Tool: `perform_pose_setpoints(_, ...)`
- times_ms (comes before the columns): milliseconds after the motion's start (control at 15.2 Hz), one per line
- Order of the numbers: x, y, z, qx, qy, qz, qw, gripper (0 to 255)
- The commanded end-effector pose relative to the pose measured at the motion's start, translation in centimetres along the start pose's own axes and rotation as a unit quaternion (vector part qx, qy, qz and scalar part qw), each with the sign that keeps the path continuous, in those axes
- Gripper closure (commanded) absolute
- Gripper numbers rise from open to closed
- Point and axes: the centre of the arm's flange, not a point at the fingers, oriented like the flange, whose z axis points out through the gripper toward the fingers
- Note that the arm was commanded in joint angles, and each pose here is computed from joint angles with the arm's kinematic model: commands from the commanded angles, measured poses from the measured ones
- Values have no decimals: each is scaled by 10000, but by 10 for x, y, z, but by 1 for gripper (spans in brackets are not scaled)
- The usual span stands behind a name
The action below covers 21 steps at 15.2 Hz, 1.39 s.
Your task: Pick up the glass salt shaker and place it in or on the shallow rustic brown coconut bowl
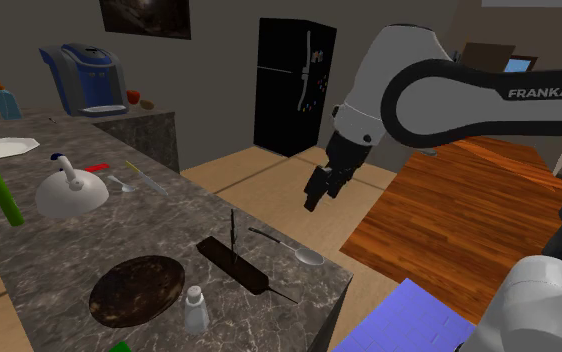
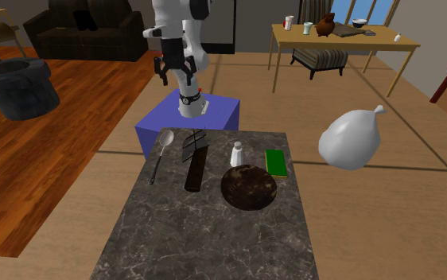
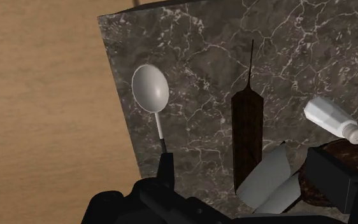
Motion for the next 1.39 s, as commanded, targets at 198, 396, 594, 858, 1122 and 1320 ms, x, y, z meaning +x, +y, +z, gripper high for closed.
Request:
perform_pose_setpoints(198,11,-44,44,87,23,-139,9999,0)
perform_pose_setpoints(396,18,-71,71,138,32,-224,9996,0)
perform_pose_setpoints(594,25,-98,97,188,41,-308,9993,0)
perform_pose_setpoints(858,33,-136,131,255,52,-421,9988,0)
perform_pose_setpoints(1122,41,-173,165,322,64,-534,9980,0)
perform_pose_setpoints(1320,46,-202,190,373,72,-619,9974,0)
